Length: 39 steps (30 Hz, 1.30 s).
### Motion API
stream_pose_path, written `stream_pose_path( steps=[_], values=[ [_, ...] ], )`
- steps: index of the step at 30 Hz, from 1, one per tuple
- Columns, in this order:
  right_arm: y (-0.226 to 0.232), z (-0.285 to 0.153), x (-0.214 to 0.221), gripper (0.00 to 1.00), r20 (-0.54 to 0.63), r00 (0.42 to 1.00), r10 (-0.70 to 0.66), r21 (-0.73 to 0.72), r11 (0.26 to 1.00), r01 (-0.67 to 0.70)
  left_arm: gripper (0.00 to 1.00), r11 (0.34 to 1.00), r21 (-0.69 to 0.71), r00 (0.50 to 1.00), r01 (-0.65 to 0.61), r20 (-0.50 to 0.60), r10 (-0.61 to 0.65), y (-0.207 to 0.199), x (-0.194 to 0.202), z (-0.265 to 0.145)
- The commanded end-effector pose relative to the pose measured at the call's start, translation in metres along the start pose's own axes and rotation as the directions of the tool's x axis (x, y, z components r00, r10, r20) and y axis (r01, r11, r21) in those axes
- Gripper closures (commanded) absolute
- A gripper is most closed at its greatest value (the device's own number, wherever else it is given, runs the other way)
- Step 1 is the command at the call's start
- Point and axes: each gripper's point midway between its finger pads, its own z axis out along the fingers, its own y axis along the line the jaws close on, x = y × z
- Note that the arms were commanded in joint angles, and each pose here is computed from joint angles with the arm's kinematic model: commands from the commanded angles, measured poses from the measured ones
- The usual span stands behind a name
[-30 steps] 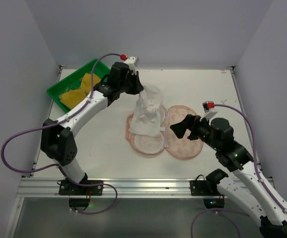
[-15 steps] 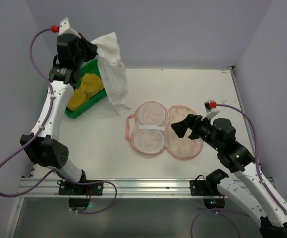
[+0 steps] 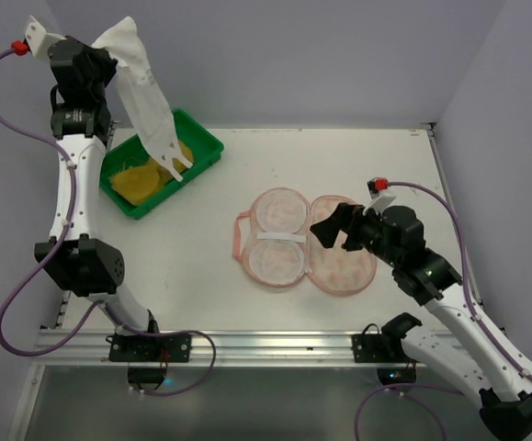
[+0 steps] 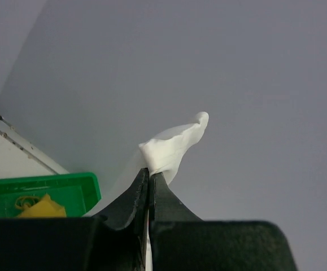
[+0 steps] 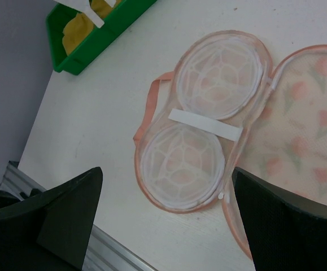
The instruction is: Unzip the laundry bag and remove the bra
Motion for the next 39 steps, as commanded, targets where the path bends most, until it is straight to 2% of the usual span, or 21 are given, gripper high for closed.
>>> stream_pose_path(
  steps=[1, 4, 8, 15, 21, 29, 33, 36, 39],
  values=[
    [0.017, -0.001, -0.028, 0.01, 0.071, 0.997, -0.036, -0.043, 0.998, 0.04, 1.0, 0.997, 0.033, 0.979, 0.067, 0.19, -0.072, -0.017, -0.059, 0.002],
    [0.017, 0.004, -0.031, 0.01, 0.07, 0.997, -0.042, -0.04, 0.998, 0.045, 1.0, 0.998, 0.016, 0.973, 0.054, 0.225, -0.056, -0.013, -0.067, 0.011],
    [0.018, 0.012, -0.032, 0.01, 0.061, 0.997, -0.054, -0.037, 0.998, 0.057, 1.0, 0.998, -0.009, 0.976, 0.067, 0.209, -0.064, 0.0, -0.051, 0.025],
    [0.022, 0.023, -0.033, 0.01, 0.038, 0.997, -0.064, -0.05, 0.997, 0.065, 1.0, 0.986, -0.01, 0.982, 0.166, 0.096, -0.165, 0.029, 0.024, 0.057],
    [0.021, 0.028, -0.032, 0.01, 0.024, 0.998, -0.064, -0.044, 0.997, 0.065, 1.0, 0.963, -0.015, 0.96, 0.27, 0.078, -0.268, 0.03, 0.067, 0.083],
    [0.019, 0.027, -0.031, 0.01, 0.025, 0.998, -0.058, -0.035, 0.998, 0.059, 1.0, 0.928, -0.014, 0.918, 0.372, 0.156, -0.365, 0.018, 0.063, 0.086],
    [0.018, 0.026, -0.031, 0.01, 0.027, 0.998, -0.059, -0.036, 0.998, 0.06, 1.0, 0.92, -0.06, 0.908, 0.388, 0.194, -0.371, 0.035, 0.063, 0.077],
    [0.018, 0.028, -0.029, 0.01, 0.018, 0.998, -0.059, -0.038, 0.998, 0.059, 1.0, 0.917, -0.128, 0.916, 0.377, 0.2, -0.348, 0.061, 0.078, 0.069],
    [0.02, 0.028, -0.025, 0.01, 0.004, 0.998, -0.059, -0.051, 0.997, 0.059, 1.0, 0.898, -0.23, 0.922, 0.374, 0.193, -0.335, 0.105, 0.106, 0.054]
  ],
)
